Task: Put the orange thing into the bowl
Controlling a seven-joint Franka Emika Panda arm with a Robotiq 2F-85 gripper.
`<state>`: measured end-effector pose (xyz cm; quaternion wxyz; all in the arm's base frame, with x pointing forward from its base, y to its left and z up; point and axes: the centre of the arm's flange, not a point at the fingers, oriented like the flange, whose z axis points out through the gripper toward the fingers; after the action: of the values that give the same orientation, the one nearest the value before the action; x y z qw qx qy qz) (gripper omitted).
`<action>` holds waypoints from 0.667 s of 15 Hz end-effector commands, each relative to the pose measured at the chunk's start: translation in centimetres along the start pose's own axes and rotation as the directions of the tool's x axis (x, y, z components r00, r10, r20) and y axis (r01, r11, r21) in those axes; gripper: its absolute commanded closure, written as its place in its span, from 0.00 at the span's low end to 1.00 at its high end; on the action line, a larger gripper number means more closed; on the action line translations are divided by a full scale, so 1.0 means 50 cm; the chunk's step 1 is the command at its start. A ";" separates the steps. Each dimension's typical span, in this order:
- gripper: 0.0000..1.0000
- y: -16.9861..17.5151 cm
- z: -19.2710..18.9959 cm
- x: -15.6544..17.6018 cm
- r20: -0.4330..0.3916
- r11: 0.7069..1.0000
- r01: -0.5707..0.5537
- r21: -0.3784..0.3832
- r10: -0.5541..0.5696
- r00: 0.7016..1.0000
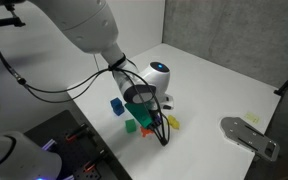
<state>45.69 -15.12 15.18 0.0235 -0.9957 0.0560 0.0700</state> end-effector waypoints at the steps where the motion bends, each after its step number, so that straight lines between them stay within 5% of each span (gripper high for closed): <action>1: 0.91 -0.061 -0.100 -0.006 -0.053 0.999 0.050 0.015 -0.049 0.997; 10: 0.91 -0.278 -0.177 0.104 -0.161 0.979 0.202 0.026 -0.196 0.967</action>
<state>51.05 -4.66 23.54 0.0333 -0.9990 -0.0285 -0.0078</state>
